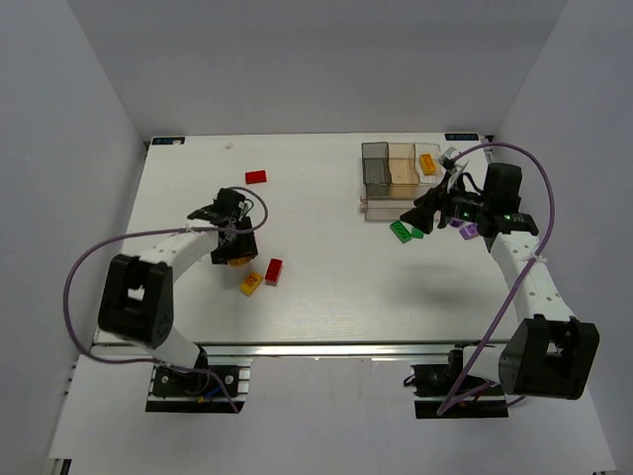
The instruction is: Sort the legos into containers by color
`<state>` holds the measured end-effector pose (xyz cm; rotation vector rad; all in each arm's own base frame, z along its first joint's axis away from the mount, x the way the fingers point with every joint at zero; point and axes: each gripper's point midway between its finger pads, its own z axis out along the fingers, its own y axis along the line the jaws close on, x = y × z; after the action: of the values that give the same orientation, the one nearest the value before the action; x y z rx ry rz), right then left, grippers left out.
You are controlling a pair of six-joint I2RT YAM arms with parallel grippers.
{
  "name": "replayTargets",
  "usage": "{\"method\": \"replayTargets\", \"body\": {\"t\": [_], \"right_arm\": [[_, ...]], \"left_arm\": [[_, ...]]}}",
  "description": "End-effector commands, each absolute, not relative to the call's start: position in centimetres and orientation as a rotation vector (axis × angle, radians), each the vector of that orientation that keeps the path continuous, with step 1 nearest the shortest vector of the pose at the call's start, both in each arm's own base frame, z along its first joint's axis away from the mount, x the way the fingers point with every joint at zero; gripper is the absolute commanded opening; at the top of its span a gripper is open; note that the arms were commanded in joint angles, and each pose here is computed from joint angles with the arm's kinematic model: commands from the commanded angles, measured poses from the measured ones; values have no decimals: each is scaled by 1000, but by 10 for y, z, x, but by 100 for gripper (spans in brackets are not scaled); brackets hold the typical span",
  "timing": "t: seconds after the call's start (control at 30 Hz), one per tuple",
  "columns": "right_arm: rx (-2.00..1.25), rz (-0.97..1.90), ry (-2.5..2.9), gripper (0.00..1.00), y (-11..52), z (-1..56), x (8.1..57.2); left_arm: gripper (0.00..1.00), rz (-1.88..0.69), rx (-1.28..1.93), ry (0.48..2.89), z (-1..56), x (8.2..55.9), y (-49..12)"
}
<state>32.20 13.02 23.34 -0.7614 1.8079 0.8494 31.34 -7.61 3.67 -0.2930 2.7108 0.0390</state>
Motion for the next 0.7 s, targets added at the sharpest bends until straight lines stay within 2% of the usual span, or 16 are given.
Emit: {"method": "replayTargets", "body": {"t": [0.0, 0.07, 0.1, 0.2, 0.37, 0.5, 0.53, 0.57, 0.6, 0.67], "right_arm": [[-787, 840, 1757, 68, 130, 245, 322], [-785, 850, 1763, 38, 130, 245, 322], [-778, 858, 1772, 0, 130, 244, 325], [-722, 826, 1816, 0, 123, 241, 333], [-480, 543, 1861, 0, 79, 246, 357], [-317, 379, 1819, 0, 48, 258, 367], [-305, 372, 1813, 0, 45, 258, 366], [-293, 369, 1805, 0, 42, 261, 365], [-282, 364, 1802, 0, 39, 261, 365], [-278, 371, 1798, 0, 39, 261, 365]], "left_arm": [[0, -272, -153, 2568, 98, 312, -116], [0, -516, -29, 2447, 137, 318, -151], [0, -580, 35, 2396, 150, 322, -164], [0, -818, 202, 2227, 186, 340, -209], [0, -1161, 501, 2049, 211, 382, -307], [0, -1284, 644, 1911, 220, 419, -367], [0, -1294, 649, 1887, 221, 429, -373], [0, -1320, 670, 1789, 244, 438, -390], [0, -1362, 691, 1788, 227, 441, -405], [0, -1406, 705, 1663, 243, 447, -427]]}}
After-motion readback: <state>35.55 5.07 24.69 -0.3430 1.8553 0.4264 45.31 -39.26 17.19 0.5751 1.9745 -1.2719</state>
